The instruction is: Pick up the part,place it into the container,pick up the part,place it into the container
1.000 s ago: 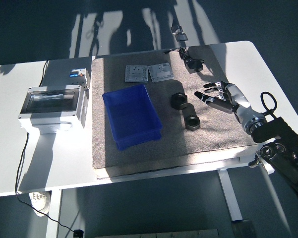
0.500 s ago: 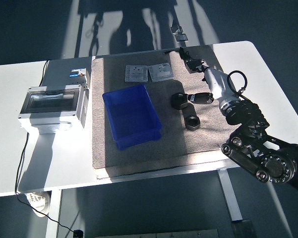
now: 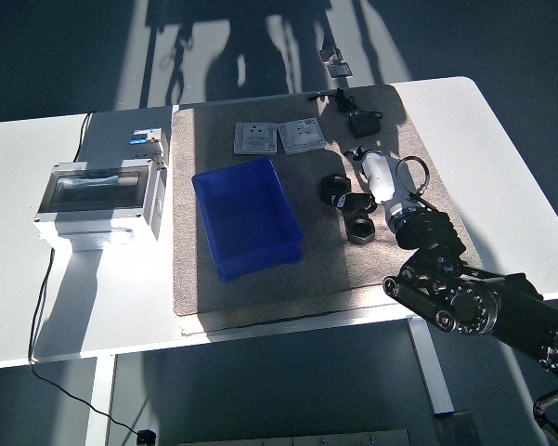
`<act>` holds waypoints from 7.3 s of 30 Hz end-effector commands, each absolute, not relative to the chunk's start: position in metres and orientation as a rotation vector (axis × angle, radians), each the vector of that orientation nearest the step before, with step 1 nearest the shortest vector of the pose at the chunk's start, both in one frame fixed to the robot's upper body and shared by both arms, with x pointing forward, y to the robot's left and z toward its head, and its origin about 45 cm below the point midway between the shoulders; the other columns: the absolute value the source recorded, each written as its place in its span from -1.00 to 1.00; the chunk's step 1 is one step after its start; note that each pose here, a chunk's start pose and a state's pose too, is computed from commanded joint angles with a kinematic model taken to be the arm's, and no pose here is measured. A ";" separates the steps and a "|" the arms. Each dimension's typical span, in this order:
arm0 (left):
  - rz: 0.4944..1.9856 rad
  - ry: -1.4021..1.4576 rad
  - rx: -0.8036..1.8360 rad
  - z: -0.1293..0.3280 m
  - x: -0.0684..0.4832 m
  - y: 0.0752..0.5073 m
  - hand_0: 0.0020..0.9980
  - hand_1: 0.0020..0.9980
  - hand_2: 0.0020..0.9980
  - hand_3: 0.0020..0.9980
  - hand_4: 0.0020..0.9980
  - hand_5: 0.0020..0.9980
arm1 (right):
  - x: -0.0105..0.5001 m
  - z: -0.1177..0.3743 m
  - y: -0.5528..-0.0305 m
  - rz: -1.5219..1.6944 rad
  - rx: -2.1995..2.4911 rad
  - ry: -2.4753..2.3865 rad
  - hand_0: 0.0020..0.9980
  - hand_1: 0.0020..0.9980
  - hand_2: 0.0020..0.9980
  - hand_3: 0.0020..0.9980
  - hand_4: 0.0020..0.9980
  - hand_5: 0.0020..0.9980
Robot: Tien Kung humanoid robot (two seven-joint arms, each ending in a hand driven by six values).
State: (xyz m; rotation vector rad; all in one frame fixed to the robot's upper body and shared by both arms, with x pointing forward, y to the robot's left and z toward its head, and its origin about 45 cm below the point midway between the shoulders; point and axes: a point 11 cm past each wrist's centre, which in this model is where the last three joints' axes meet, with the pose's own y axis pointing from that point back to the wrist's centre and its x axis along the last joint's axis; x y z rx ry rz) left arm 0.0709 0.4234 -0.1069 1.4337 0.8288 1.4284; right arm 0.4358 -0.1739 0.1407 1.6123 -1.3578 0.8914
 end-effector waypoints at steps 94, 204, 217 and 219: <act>1.440 0.817 1.409 -0.108 0.068 0.422 0.40 0.32 0.29 0.18 -0.01 -0.03 | 0.367 0.155 -0.168 0.969 1.646 -1.101 -0.11 0.05 0.50 0.58 0.27 -0.50; 1.436 0.762 1.425 -0.106 0.075 0.424 0.39 0.30 0.27 0.15 -0.10 0.05 | 0.360 0.134 -0.179 0.932 1.646 -1.058 -0.15 -0.28 0.16 0.32 -0.10 -1.00; 1.434 0.763 1.432 -0.107 0.071 0.424 0.38 0.30 0.26 0.14 -0.10 0.06 | 0.365 0.148 -0.179 0.977 1.707 -1.212 -0.16 -0.33 0.11 0.29 -0.15 -1.00; 1.434 0.762 1.432 -0.107 0.070 0.424 0.38 0.30 0.26 0.13 -0.10 0.06 | 0.367 0.153 -0.179 0.979 1.718 -1.255 -0.17 -0.33 0.09 0.28 -0.16 -1.00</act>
